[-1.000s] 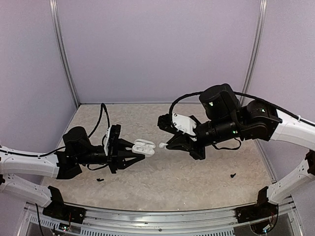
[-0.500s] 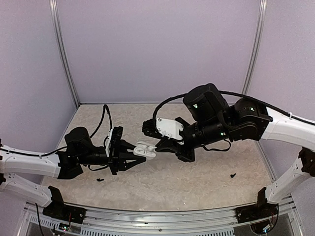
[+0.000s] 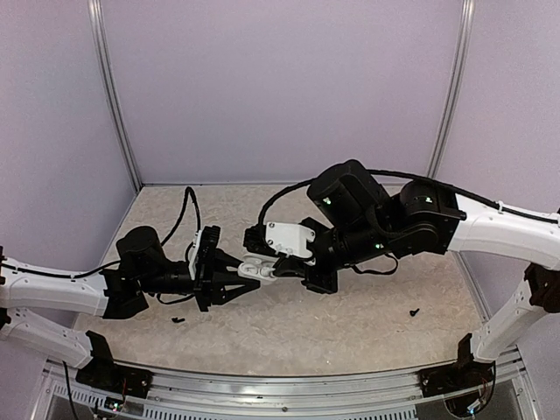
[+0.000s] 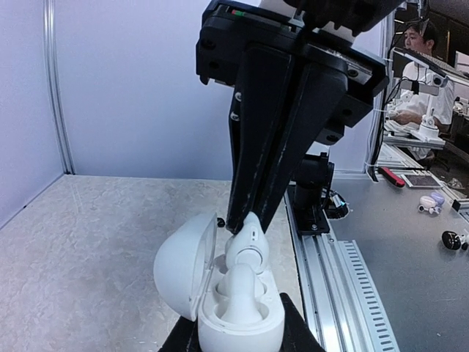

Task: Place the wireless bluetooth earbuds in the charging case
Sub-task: Insert the right earbud into the right side groove of the charging case.

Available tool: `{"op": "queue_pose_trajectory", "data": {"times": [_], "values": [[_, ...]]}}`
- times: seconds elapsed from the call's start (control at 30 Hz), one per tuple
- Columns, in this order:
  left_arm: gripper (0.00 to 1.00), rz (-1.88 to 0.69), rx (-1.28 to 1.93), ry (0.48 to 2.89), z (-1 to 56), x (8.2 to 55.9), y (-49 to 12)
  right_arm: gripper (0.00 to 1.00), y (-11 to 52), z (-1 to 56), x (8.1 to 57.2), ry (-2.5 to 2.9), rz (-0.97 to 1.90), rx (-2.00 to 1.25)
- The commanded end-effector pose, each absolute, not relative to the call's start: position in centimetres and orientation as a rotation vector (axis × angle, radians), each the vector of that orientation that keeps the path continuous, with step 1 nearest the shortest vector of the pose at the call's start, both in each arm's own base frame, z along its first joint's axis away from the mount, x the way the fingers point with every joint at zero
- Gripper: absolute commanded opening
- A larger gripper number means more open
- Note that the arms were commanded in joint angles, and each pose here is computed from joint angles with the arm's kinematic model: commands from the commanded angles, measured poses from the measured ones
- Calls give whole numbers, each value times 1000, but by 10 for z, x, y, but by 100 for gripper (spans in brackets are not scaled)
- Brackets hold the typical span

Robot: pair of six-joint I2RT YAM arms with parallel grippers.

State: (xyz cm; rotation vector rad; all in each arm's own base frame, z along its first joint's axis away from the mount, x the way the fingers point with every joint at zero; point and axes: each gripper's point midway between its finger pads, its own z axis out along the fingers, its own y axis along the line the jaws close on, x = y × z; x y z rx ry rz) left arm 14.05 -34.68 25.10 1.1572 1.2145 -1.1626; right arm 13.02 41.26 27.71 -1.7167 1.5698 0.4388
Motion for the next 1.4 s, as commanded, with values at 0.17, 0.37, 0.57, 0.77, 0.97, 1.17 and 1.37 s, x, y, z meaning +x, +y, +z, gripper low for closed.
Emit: {"op": "queue_pose_trajectory", "data": {"times": [0.17,0.37,0.57,0.77,0.97,1.17,1.37], "values": [[12,-1172,1148,1117,275,136,-348,0,415,262,128,1596,406,-1750],[12,-1169,1143,1120,275,136,-348,20,413,272,129,1602,415,-1715],[12,-1171,1145,1118,275,136,-348,21,412,285,128,1586,444,-1679],[12,-1171,1145,1116,275,136,-348,21,413,300,124,1554,494,-1649],[12,-1172,1147,1118,275,136,-349,18,415,307,123,1536,515,-1634],[12,-1174,1147,1117,275,136,-349,13,419,304,120,1528,544,-1651],[12,-1190,1137,1131,275,136,-349,8,423,293,120,1538,544,-1665]]}}
